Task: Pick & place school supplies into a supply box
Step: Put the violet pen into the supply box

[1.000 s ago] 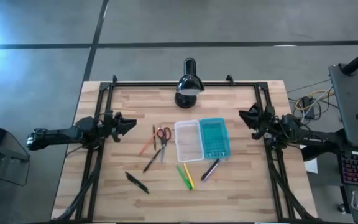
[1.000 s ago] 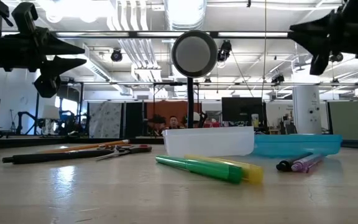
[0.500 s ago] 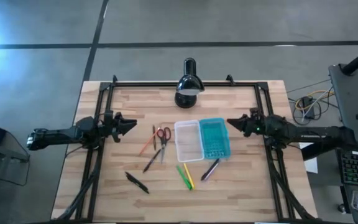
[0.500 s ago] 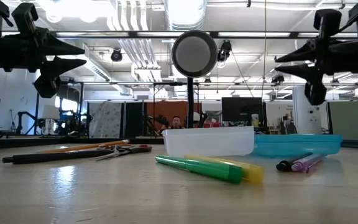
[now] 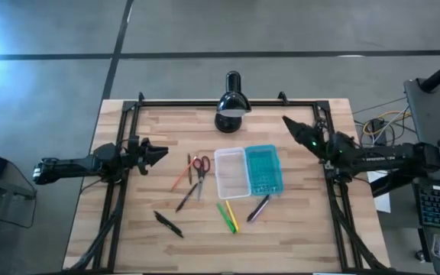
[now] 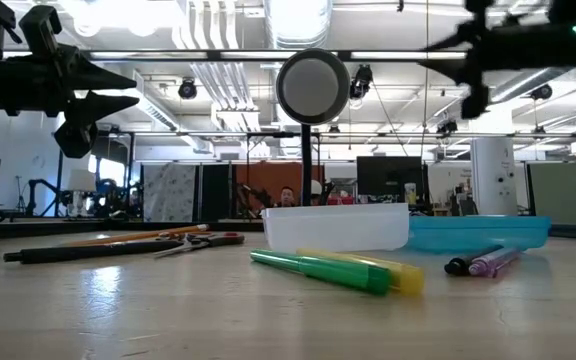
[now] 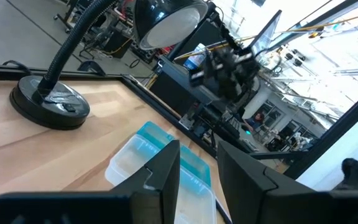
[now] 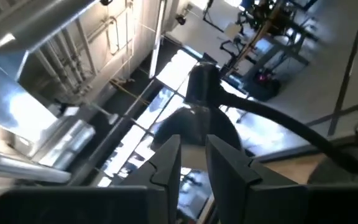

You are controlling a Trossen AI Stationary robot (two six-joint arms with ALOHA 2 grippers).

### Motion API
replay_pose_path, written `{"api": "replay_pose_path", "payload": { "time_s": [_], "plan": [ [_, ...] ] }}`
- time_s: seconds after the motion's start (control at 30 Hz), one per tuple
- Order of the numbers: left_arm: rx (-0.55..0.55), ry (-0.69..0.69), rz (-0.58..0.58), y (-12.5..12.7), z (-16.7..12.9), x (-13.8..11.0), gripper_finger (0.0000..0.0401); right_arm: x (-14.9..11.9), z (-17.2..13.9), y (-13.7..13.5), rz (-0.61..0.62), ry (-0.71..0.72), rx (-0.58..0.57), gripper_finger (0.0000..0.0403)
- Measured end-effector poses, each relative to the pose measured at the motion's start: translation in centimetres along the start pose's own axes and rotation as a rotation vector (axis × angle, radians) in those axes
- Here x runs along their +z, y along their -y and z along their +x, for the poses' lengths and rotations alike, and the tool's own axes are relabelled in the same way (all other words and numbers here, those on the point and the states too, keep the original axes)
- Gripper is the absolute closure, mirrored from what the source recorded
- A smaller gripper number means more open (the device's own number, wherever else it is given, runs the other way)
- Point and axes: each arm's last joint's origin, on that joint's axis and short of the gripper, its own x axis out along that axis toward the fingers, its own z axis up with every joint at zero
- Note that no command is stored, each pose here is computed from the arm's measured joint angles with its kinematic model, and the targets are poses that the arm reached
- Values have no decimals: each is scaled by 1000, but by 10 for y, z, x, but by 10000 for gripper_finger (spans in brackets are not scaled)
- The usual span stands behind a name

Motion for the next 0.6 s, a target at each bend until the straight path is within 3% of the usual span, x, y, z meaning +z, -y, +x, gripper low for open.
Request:
{"api": "replay_pose_path", "payload": {
  "time_s": [0.17,0.27,0.37,0.43,0.6],
  "plan": [
    [0,0,0,0,0,0,310,-4,52,-41,-164,-37,-90,335],
    [0,-1,0,0,0,0,310,-20,80,-40,-242,-308,-203,335],
    [0,-1,0,0,0,0,310,-35,94,-27,-246,-581,-435,335],
    [0,-1,0,0,0,0,310,-44,95,-22,-310,-697,-569,334],
    [0,-1,0,0,0,0,310,-62,77,-33,-504,-1047,-693,307]
  ]
}}
